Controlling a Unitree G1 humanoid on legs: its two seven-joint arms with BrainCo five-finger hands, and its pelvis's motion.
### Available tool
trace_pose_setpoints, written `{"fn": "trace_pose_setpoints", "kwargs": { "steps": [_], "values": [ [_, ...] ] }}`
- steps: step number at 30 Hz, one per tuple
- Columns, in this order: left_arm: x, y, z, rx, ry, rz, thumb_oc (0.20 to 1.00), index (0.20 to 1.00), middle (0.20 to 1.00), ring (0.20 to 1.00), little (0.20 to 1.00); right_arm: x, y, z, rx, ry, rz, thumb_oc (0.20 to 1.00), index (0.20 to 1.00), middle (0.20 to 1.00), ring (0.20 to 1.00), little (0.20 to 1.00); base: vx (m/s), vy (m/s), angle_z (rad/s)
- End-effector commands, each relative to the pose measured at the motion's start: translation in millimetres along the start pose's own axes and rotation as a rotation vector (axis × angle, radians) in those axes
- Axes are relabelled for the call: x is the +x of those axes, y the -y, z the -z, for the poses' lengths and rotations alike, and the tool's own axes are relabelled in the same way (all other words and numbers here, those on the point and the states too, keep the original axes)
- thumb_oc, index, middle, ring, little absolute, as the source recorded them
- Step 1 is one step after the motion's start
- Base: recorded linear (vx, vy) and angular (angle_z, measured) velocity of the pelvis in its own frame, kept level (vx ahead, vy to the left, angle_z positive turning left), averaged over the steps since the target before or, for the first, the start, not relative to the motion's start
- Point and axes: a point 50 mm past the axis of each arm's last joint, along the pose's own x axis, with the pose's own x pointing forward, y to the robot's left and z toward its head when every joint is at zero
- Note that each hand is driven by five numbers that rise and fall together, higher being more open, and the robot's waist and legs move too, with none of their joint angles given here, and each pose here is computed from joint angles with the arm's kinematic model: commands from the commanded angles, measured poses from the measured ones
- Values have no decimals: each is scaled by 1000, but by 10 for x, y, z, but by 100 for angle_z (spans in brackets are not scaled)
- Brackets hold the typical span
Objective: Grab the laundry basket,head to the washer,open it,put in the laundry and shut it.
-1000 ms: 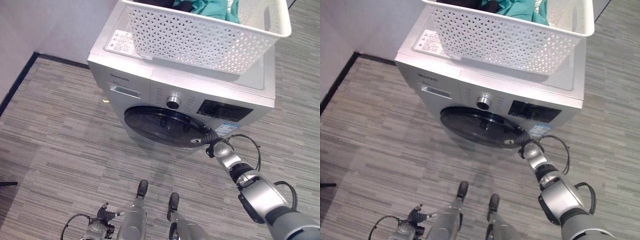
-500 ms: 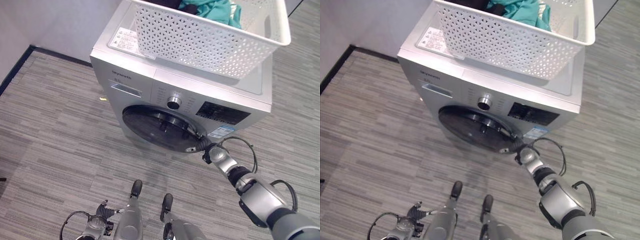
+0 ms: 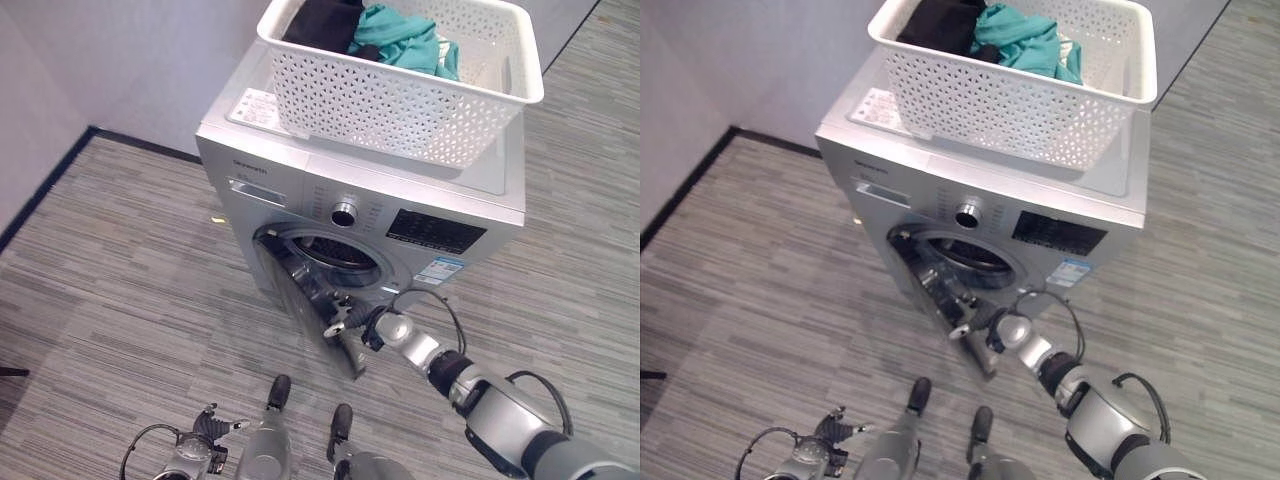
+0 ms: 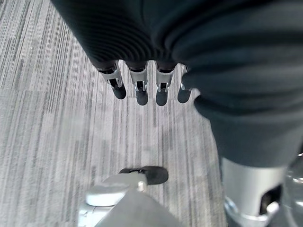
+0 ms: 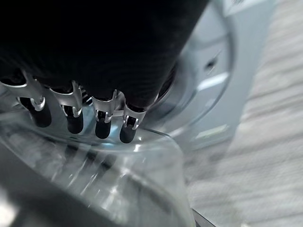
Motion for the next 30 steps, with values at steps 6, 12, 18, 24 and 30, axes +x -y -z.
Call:
{"fn": "trace_pose_setpoints", "kwargs": {
  "steps": [6,12,18,24,30],
  "values": [
    [1,-495,51,-4,-2,-184,1000,1000,1000,1000,1000,62,-282,-590,-54,256,-47,1000,1000,1000,1000,1000,19,-38,20],
    [-772,-1720,-1212,273,709,-722,1000,1000,1000,1000,1000,48,-224,-401,40,213,26,1000,1000,1000,1000,1000,0,-39,21],
    [-1714,-1437,-2104,-47,1376,-491,1000,1000,1000,1000,1000,106,-338,-57,150,28,46,1000,1000,1000,1000,1000,16,10,20],
    [-1604,-738,-2262,-96,1377,54,1000,1000,1000,1000,1000,48,-246,-21,230,55,85,1000,1000,1000,1000,1000,-26,47,-9],
    [-504,-160,-2128,81,839,56,1000,1000,1000,1000,1000,-288,137,449,328,0,292,1000,1000,1000,1000,1000,-48,134,-39]
  ]
}}
